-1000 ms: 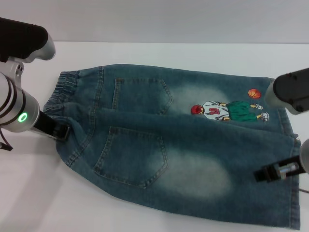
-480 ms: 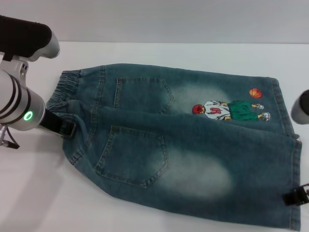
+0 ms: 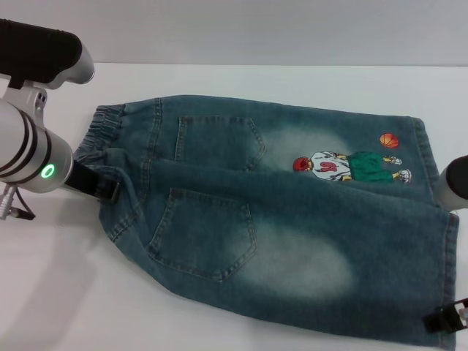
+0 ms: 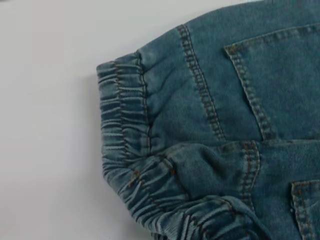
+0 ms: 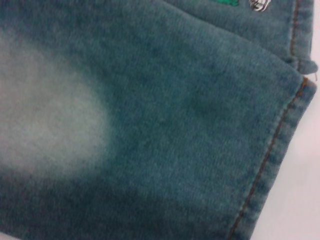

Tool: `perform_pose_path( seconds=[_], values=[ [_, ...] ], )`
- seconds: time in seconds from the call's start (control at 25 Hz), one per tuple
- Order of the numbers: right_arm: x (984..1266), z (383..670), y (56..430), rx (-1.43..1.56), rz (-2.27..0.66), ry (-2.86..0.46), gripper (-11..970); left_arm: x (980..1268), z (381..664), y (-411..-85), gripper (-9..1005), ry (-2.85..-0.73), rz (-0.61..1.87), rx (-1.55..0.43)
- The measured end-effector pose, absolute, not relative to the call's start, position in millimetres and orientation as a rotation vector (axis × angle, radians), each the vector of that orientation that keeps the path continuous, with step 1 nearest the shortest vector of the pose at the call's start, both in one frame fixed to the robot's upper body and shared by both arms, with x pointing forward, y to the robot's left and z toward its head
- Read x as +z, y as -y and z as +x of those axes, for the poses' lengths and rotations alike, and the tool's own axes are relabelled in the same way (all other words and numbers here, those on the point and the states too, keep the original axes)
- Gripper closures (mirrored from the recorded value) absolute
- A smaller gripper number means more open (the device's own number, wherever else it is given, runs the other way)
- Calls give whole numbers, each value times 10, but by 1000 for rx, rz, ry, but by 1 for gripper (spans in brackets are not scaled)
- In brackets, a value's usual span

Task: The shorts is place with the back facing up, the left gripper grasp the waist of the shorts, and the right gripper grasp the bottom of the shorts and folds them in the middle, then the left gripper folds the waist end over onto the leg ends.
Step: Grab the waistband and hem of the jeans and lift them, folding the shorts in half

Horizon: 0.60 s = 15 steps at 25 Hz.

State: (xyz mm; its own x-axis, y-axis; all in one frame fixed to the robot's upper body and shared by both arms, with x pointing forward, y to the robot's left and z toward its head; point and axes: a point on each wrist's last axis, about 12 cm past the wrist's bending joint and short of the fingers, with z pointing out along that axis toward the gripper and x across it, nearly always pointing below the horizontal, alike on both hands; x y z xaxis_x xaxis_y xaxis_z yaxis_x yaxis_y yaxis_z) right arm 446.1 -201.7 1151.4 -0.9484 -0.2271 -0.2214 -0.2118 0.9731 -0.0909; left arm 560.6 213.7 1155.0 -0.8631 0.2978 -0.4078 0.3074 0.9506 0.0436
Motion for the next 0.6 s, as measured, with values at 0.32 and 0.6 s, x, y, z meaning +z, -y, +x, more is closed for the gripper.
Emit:
perform_pose_path(
  seconds=[0.32,0.6],
  values=[
    [11487,4423,2023,-99,-320,-2924,300,11518,5625,-2137,767,-2691,435,-30],
    [11452,4417,2033,-101,-313,-2939,300,11519,5630,-2132,768,-2686,434,-35]
  ],
)
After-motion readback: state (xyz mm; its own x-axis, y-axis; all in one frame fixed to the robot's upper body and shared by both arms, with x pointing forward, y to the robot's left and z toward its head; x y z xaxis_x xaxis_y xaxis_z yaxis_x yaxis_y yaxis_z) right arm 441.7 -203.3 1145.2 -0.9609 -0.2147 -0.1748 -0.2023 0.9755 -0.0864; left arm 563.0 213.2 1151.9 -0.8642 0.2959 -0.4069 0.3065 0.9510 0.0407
